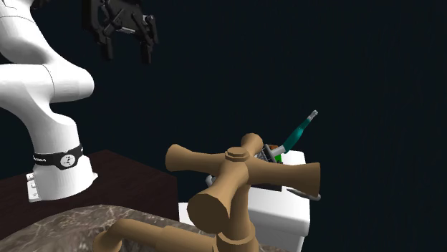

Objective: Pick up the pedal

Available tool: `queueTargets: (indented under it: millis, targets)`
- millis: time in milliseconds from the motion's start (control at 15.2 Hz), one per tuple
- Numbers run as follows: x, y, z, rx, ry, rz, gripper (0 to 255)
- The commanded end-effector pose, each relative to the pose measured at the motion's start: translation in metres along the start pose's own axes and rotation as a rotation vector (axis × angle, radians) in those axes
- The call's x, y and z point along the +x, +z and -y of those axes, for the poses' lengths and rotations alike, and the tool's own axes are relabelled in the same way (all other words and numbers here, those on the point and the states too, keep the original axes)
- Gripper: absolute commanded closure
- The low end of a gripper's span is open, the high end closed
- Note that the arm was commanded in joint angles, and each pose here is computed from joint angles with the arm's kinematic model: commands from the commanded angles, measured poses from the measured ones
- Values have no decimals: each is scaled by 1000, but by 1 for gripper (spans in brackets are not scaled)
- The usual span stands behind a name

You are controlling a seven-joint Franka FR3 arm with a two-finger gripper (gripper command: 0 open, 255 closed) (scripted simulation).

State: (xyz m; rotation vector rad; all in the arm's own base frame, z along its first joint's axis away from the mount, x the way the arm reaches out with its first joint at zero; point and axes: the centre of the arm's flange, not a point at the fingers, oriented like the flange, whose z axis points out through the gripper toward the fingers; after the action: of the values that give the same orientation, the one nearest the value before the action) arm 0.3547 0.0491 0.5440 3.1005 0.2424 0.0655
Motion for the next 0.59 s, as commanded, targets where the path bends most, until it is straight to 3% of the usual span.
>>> queueTargets:
  millis: [0, 528]
  targets:
    - [17, 20, 6, 9, -63, -7, 0]
    - [76, 95, 43, 44, -307, -28, 0]
